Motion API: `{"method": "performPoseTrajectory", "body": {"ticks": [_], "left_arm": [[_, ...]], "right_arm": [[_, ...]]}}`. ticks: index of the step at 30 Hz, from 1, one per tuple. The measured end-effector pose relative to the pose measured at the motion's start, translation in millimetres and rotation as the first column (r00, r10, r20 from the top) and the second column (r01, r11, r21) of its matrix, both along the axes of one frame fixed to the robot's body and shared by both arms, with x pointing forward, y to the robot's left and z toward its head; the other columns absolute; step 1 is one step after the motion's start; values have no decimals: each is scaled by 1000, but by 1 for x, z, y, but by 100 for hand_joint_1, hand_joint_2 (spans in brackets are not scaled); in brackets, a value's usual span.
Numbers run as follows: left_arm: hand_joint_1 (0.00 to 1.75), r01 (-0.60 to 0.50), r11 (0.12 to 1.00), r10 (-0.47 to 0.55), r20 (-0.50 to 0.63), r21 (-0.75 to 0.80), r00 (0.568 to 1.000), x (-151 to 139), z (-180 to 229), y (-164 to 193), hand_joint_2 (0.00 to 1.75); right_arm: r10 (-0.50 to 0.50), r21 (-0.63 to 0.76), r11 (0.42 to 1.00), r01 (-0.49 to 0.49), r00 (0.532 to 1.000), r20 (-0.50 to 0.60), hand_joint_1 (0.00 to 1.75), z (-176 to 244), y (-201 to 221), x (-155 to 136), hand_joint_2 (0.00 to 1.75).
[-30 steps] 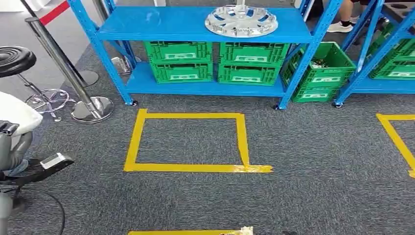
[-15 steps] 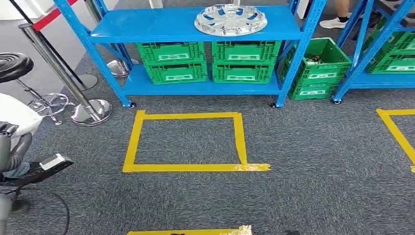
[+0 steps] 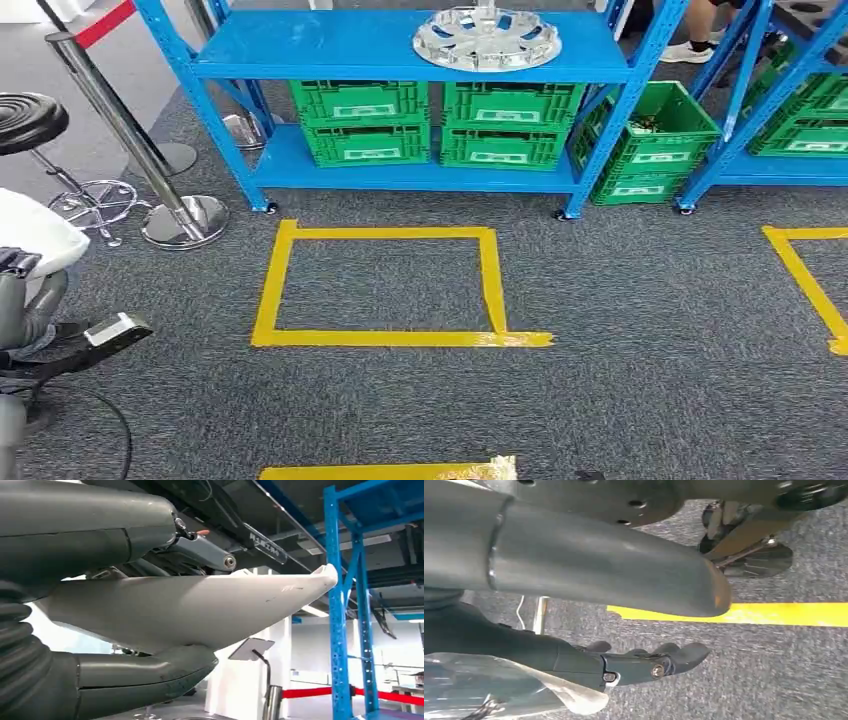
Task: Take the parts from the cabinet and place them on the table.
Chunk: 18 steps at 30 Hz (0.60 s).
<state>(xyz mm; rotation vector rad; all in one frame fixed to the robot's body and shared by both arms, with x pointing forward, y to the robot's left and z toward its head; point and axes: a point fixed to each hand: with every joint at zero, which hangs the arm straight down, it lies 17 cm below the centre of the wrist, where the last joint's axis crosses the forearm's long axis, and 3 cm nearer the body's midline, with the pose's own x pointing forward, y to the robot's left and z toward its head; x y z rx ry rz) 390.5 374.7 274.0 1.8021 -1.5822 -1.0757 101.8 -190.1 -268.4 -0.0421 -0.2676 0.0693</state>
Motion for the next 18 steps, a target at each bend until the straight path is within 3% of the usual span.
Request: {"method": "performPoseTrajectory", "body": {"ticks": [18], "left_arm": [[175,-22,1000,22,9,-1,1000,1,4,6,175]], "right_arm": [[6,-32,999,-6,1000,-13,0,-1,-6,0,0]]}}
